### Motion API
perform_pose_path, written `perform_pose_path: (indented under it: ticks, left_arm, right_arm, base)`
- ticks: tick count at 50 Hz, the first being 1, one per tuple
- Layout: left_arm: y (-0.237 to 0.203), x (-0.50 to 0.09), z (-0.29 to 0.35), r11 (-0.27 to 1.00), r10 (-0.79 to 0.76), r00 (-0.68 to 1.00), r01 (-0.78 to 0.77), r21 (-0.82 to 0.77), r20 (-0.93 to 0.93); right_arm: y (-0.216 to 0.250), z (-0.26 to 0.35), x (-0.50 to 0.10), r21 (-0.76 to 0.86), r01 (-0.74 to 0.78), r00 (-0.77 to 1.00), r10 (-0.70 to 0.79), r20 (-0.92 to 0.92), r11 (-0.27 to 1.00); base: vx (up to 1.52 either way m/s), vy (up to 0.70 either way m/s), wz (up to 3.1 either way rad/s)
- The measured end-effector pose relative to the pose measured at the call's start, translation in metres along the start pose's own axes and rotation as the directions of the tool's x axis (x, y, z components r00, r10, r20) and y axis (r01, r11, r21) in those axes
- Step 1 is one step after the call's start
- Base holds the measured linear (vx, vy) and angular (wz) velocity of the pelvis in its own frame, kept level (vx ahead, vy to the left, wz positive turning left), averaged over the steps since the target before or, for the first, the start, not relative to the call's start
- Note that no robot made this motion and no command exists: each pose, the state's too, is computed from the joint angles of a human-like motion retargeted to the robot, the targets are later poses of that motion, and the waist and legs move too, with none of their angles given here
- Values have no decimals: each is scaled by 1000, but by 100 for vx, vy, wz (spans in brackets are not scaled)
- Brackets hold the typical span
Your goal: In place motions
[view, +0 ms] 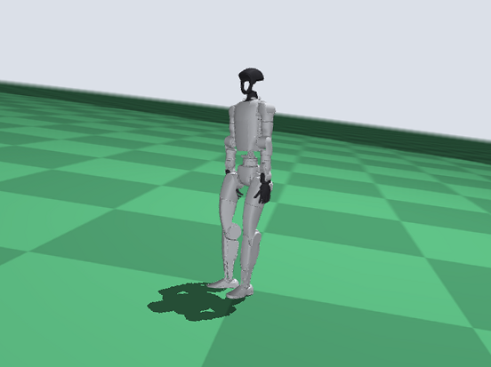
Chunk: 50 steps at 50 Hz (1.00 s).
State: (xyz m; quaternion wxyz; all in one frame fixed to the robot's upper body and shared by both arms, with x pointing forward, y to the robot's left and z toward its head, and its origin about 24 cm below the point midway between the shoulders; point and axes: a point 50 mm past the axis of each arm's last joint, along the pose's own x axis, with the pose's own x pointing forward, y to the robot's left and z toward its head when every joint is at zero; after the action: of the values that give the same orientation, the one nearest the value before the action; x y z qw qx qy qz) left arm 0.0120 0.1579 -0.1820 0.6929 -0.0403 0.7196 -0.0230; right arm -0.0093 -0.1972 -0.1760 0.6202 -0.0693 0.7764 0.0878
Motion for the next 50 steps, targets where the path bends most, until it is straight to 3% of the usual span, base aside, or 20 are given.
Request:
perform_pose_path:
  ticks: [4, 9, 15, 23, 33, 38, 42, 50]
  left_arm:
    - [1, 0, 1, 1000, -16, 1000, 16, 14, -4]
    - [8, -3, 22, 997, 8, 999, -12, 71, 49]
    - [8, -4, 35, 998, 12, 996, -17, 56, 94]
    - [9, -5, 37, 997, -7, 995, 0, 73, 101]
    - [13, -4, 17, 998, 1, 1000, -3, 59, 31]
    - [23, -6, 25, 997, 16, 998, -20, 71, 56]
    - [30, -9, 42, 989, 31, 995, -44, 140, 95]
    - [38, -18, 75, 973, 37, 980, -79, 218, 193]
  right_arm:
    - [3, -18, 2, 28, 8, 997, -6, -80, 1000]
    - [4, -22, 3, 164, -7, 999, 13, -41, 986]
    - [13, -20, 4, 186, -24, 999, 31, -30, 982]
    - [28, 2, 5, 149, -79, 995, 70, 65, 986]
    - [24, 10, 4, -68, -21, 998, 25, 57, 997]
    - [26, 8, 4, 5, -39, 997, 39, 65, 999]
    - [29, -3, 5, 122, -86, 996, 81, 42, 989]
    - [10, -32, 3, 75, -57, 994, 64, -92, 996]
  base:
    - [19, -14, -5]
    - [12, -9, -82]
    - [16, -9, -48]
    - [12, -8, -6]
    - [6, -12, 5]
    - [-4, -24, -49]
    - [4, -32, 465]
    - [5, -29, 231]
